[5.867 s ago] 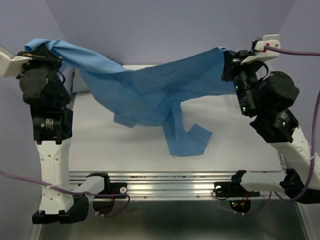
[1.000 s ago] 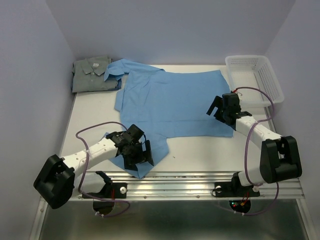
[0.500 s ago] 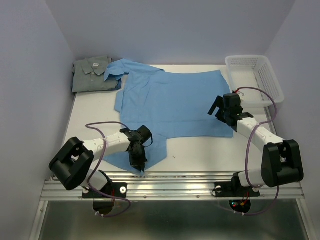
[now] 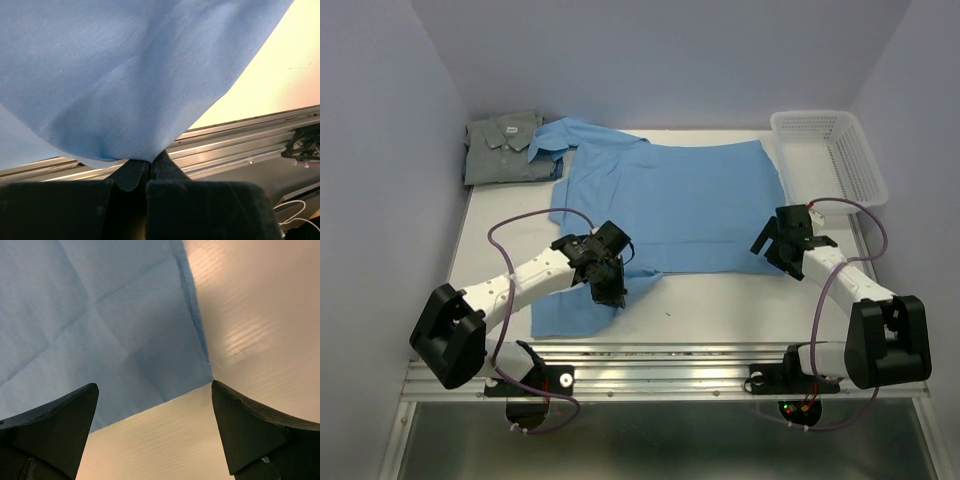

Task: Fold and stack the long sleeve shirts
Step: Fold the shirt

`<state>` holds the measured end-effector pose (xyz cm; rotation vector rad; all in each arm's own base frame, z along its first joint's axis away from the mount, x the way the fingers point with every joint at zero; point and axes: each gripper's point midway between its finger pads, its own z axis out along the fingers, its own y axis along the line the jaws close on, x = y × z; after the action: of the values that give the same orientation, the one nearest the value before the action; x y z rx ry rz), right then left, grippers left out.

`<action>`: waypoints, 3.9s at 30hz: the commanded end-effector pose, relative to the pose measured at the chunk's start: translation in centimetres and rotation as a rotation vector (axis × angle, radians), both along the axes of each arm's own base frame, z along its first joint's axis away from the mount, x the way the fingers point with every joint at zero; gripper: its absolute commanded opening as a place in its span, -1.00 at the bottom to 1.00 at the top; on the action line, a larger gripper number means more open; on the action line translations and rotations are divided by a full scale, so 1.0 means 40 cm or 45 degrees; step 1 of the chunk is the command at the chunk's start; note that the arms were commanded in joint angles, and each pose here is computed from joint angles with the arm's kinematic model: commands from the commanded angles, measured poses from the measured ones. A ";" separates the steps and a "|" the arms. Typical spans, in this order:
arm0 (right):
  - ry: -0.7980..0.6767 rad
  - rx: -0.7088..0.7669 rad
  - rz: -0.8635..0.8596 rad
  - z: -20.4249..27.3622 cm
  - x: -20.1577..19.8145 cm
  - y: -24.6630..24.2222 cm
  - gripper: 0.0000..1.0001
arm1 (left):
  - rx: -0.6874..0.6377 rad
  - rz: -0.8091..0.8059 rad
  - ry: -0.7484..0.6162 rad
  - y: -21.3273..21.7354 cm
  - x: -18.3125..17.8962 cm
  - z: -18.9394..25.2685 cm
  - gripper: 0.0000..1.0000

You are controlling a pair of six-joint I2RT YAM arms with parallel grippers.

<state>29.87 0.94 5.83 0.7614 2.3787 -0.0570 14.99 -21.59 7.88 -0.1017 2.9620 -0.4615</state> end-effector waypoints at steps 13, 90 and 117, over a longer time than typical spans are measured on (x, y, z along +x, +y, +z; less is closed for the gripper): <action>0.149 0.034 -0.135 -0.109 -0.044 -0.024 0.17 | -0.090 -0.011 -0.238 0.024 0.142 0.092 -1.00; -0.129 0.013 0.495 -0.042 0.513 0.143 1.00 | -0.138 0.416 -0.516 0.192 0.746 -0.060 0.97; 0.039 0.273 0.302 -0.094 -0.021 0.137 1.00 | -0.006 0.616 -0.201 0.308 0.288 -0.160 0.97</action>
<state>34.02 6.60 3.44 0.5115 2.3901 0.3117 32.18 -11.12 3.61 -0.6410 2.4996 -0.5287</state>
